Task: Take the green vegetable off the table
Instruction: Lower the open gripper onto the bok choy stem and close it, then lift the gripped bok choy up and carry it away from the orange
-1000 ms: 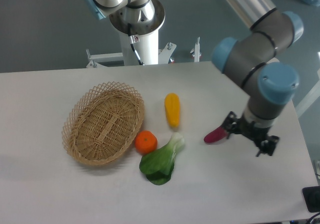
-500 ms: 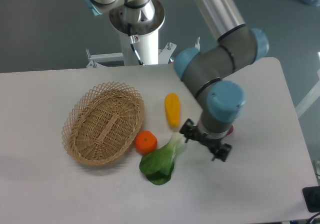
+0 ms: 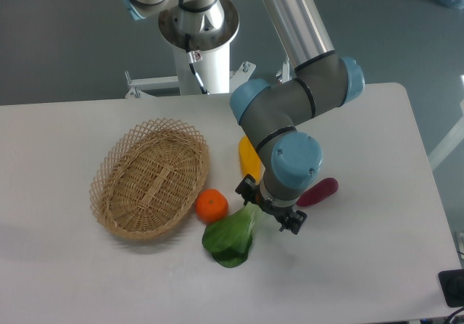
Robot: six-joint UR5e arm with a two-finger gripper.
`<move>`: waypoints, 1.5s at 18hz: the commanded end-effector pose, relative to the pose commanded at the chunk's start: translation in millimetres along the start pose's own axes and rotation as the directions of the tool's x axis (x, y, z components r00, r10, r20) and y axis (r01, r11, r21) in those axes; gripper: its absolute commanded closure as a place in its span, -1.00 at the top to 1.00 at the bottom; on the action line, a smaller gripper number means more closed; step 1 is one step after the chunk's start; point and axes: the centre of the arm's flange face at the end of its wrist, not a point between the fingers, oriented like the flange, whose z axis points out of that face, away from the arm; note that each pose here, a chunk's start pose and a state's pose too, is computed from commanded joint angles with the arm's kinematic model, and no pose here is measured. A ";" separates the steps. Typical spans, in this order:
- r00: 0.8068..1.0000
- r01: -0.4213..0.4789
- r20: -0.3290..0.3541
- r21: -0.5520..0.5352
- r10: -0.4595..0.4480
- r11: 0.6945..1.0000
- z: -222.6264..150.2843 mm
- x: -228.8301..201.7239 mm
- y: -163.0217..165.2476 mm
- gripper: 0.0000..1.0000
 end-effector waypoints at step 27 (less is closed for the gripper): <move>0.998 0.009 0.068 0.022 -0.011 1.000 13.5 21.5 -7.6 -0.92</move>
